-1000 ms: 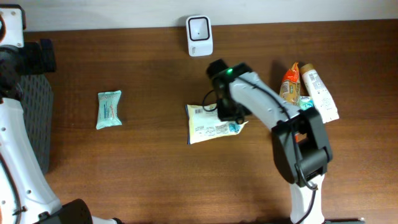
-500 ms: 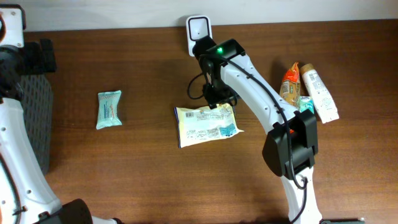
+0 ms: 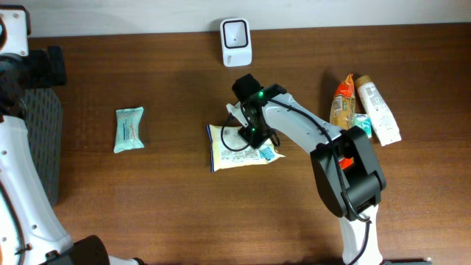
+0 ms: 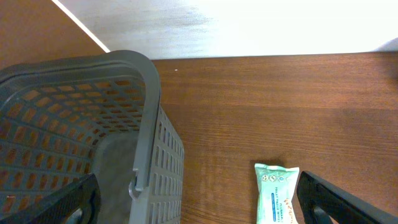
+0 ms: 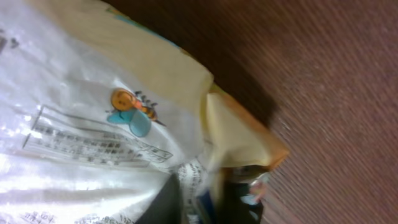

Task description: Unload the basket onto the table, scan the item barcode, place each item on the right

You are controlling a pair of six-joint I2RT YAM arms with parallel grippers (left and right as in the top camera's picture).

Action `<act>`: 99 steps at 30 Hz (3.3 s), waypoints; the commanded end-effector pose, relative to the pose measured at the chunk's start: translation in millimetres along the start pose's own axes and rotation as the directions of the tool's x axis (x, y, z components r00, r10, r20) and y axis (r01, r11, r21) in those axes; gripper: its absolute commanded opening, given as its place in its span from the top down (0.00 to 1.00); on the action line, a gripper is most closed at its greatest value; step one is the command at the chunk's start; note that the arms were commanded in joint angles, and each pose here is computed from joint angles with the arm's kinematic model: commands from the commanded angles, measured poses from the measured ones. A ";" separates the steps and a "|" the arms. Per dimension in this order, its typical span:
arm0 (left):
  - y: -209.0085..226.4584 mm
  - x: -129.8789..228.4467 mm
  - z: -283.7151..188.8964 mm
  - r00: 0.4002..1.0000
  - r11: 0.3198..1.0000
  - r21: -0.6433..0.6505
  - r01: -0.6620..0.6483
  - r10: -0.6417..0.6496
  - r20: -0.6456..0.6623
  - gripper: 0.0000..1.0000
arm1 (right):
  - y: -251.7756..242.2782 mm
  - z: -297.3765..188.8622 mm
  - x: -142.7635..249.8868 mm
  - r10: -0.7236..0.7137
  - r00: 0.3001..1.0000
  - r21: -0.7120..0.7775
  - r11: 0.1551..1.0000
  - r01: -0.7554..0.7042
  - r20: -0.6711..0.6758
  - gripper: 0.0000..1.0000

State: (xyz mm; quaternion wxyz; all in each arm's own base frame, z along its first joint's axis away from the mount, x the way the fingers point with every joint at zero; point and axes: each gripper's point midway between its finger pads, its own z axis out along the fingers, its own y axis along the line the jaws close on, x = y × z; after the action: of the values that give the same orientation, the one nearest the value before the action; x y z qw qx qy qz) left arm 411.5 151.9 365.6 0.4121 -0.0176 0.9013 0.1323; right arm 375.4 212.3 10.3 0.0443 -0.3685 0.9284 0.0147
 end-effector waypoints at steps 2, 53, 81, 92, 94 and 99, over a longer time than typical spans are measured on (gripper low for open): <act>1.4 -5.2 -7.9 1.000 1.000 -0.004 -0.011 0.011 0.022 0.01 | 1.6 22.8 26.9 0.125 0.986 -0.143 0.980 -0.140 -0.107 0.96; 1.4 -5.2 -7.9 1.000 1.000 -0.004 -0.011 0.011 0.022 0.01 | -35.3 -56.9 47.5 0.520 0.854 -0.326 0.809 -0.489 0.009 0.82; 1.4 -5.2 -7.9 1.000 1.000 -0.004 -0.011 0.011 0.022 0.01 | 32.3 17.8 32.0 0.766 0.623 -0.365 0.541 -0.758 -0.157 0.96; 1.4 -5.2 -7.9 1.000 1.000 -0.004 -0.011 0.011 0.022 0.01 | 38.0 -131.0 -6.3 0.618 0.776 -0.800 0.527 -0.287 0.129 0.96; 1.4 -5.2 -7.9 1.000 1.000 -0.004 -0.011 0.011 0.022 0.01 | 15.9 -166.8 2.8 0.651 0.741 -0.862 0.460 -0.213 0.164 0.96; 1.4 -5.2 -7.9 1.000 1.000 -0.004 -0.011 0.011 0.022 0.01 | 9.7 -138.0 27.6 0.674 0.736 -0.800 0.471 -0.373 0.053 0.96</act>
State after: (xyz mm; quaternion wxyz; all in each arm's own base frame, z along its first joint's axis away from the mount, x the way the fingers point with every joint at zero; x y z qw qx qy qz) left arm 411.5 152.0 365.6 0.4121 -0.0176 0.9013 0.1323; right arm 342.2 186.8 141.0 0.0463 -0.0106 0.8823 0.4684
